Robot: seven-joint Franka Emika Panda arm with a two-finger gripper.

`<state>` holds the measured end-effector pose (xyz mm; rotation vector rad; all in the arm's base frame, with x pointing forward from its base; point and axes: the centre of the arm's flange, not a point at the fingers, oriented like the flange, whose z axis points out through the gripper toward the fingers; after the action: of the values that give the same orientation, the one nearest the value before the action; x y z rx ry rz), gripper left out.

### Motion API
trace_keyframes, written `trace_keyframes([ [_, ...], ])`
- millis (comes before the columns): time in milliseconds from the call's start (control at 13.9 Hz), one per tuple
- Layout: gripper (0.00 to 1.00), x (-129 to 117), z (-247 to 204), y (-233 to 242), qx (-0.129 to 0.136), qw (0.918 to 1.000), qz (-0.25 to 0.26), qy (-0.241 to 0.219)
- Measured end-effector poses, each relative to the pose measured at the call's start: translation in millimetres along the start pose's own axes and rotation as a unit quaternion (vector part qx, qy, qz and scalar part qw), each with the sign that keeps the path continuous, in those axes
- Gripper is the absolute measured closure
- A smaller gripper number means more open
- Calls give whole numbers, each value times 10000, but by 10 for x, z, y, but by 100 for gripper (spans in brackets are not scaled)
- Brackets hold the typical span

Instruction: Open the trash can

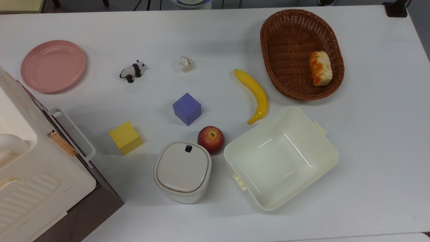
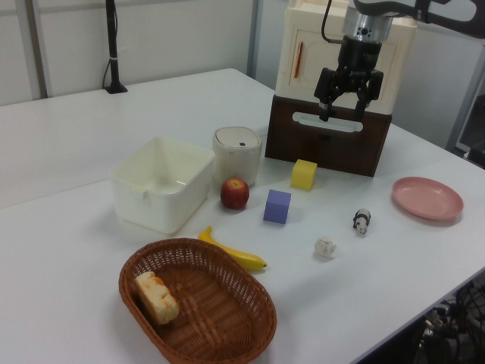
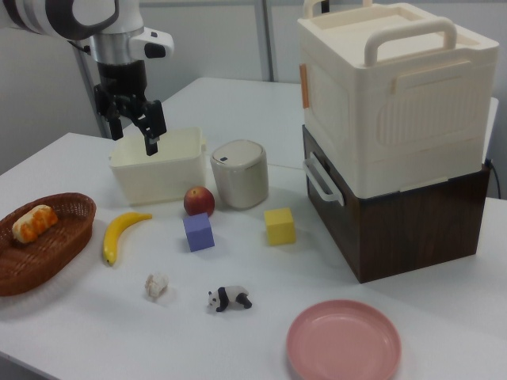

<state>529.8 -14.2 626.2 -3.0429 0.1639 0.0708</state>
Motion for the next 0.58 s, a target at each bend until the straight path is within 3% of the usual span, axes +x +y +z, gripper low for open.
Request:
trace_keyframes([
  [577, 0, -3, -30, 5, -18, 10000, -71, 32],
])
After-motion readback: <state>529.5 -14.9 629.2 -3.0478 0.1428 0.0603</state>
